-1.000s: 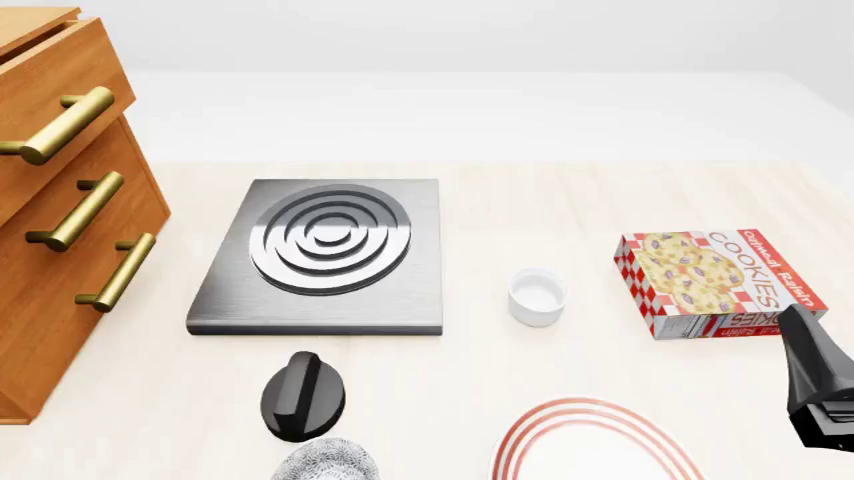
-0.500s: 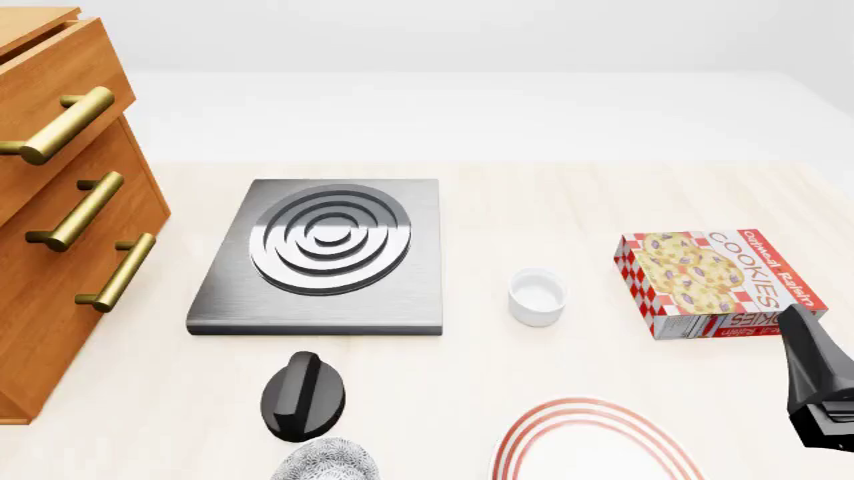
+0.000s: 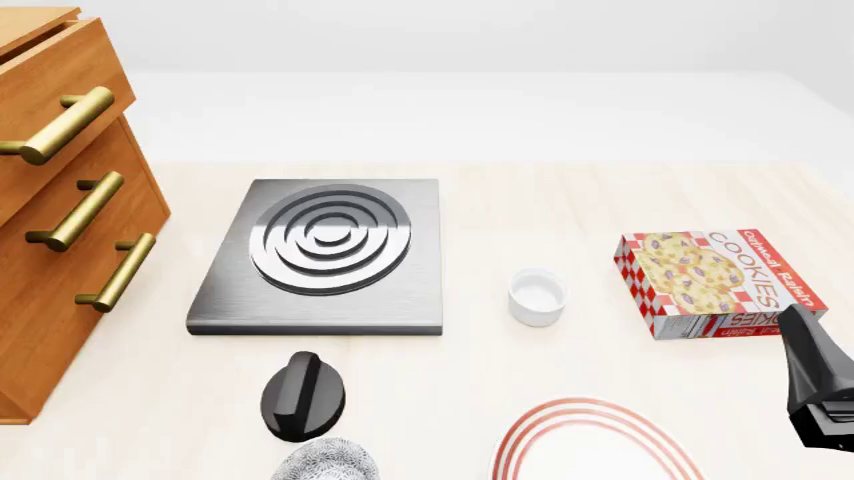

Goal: Pick the akita bowl on the wooden cabinet and place it on the plate.

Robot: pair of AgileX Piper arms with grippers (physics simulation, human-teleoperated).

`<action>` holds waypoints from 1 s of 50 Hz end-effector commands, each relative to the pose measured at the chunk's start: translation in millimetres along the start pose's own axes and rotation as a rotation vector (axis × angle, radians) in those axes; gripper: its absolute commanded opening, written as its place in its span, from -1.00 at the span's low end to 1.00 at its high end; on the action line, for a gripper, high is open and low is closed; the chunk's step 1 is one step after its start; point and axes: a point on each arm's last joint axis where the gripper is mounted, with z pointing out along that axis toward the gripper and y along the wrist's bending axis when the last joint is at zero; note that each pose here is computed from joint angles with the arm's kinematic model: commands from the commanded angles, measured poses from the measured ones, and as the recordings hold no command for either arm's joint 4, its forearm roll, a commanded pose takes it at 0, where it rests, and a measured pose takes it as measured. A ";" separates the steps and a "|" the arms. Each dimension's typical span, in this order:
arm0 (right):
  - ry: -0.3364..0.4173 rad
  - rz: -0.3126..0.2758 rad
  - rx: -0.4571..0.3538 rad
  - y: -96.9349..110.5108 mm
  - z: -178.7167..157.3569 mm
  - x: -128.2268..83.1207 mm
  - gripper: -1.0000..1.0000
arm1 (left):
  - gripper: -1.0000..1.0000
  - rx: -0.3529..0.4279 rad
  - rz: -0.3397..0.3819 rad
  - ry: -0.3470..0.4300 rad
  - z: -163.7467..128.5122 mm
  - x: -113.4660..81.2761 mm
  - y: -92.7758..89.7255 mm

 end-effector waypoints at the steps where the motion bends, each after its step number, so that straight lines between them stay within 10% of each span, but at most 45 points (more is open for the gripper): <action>1: 0.000 0.000 0.000 0.0 0.0 0.0 1.00 | -1.00 0.034 -0.001 0.027 4.1 7.8 -4.0; 50: 0.000 0.000 0.000 0.0 0.0 0.0 1.00 | -1.00 0.149 0.013 0.178 3.4 54.5 -12.7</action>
